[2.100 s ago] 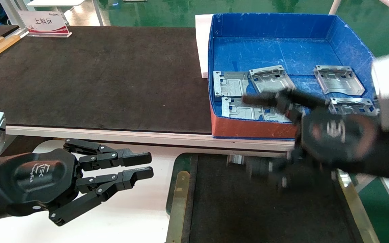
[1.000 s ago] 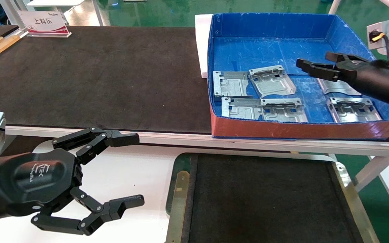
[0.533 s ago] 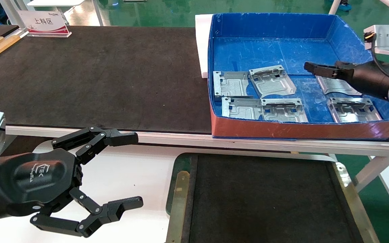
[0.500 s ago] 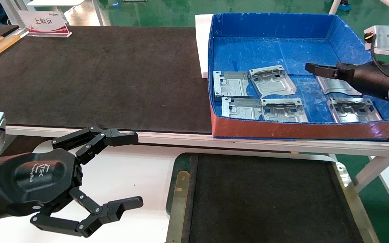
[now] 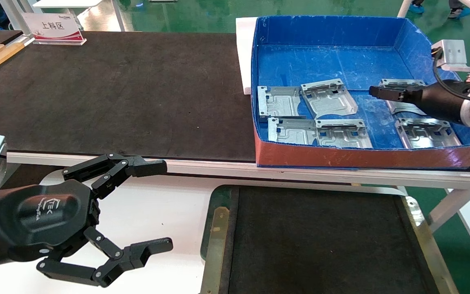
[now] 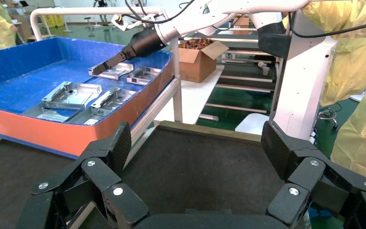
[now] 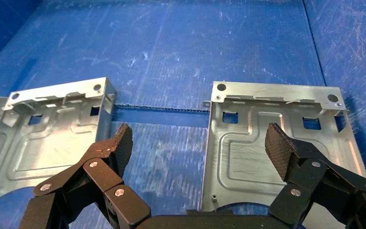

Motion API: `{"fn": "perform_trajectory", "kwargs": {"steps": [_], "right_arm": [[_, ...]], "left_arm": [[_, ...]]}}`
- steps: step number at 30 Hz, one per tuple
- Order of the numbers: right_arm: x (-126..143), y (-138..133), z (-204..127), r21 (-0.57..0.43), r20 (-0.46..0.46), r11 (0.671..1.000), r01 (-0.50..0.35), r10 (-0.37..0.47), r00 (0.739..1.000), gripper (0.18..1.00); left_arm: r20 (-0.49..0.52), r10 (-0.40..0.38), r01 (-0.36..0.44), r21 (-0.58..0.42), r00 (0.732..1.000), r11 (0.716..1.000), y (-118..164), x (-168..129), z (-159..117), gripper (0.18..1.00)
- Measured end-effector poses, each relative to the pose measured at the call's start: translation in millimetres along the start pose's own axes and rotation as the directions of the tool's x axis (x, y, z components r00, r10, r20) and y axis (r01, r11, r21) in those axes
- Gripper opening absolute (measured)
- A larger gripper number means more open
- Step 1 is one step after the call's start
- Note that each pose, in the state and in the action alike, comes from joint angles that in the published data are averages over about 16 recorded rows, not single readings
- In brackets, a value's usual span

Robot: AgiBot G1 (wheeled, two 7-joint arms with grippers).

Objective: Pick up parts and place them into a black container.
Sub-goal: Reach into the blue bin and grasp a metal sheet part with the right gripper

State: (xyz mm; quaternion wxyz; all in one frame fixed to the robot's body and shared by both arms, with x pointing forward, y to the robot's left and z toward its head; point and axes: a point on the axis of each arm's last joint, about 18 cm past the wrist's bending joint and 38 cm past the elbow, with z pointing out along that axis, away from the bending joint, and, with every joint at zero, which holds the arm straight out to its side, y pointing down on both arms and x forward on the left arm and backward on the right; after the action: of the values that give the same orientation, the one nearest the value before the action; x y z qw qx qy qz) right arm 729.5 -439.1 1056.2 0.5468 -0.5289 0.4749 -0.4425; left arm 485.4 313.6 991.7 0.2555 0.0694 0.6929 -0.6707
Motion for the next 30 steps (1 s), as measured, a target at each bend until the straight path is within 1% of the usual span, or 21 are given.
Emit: {"fn": "perform_trajectory", "kwargs": {"steps": [8, 14, 20, 26, 30], "right_arm": [[0.7, 3.9, 2.3, -0.012, -0.015, 1.000, 0.003, -0.003, 1.000, 0.979], [0.3, 6.9, 3.7, -0.020, -0.018, 1.000, 0.007, -0.007, 1.000, 0.932], [-0.7, 8.2, 4.9, -0.024, -0.020, 1.000, 0.014, -0.014, 1.000, 0.847], [-2.1, 8.7, 6.1, -0.027, -0.020, 0.999, 0.023, -0.023, 1.000, 0.731], [-3.0, 9.7, 6.9, -0.031, -0.020, 0.999, 0.028, -0.028, 0.999, 0.625]], "left_arm": [[0.000, 0.000, 0.000, 0.000, 1.000, 1.000, 0.0, 0.0, 0.0, 1.001], [0.000, 0.000, 0.000, 0.000, 1.000, 1.000, 0.0, 0.0, 0.0, 1.001], [0.000, 0.000, 0.000, 0.000, 1.000, 1.000, 0.0, 0.0, 0.0, 1.001], [0.000, 0.000, 0.000, 0.000, 1.000, 1.000, 0.0, 0.0, 0.0, 1.001], [0.000, 0.000, 0.000, 0.000, 1.000, 1.000, 0.0, 0.0, 0.0, 1.001]]}}
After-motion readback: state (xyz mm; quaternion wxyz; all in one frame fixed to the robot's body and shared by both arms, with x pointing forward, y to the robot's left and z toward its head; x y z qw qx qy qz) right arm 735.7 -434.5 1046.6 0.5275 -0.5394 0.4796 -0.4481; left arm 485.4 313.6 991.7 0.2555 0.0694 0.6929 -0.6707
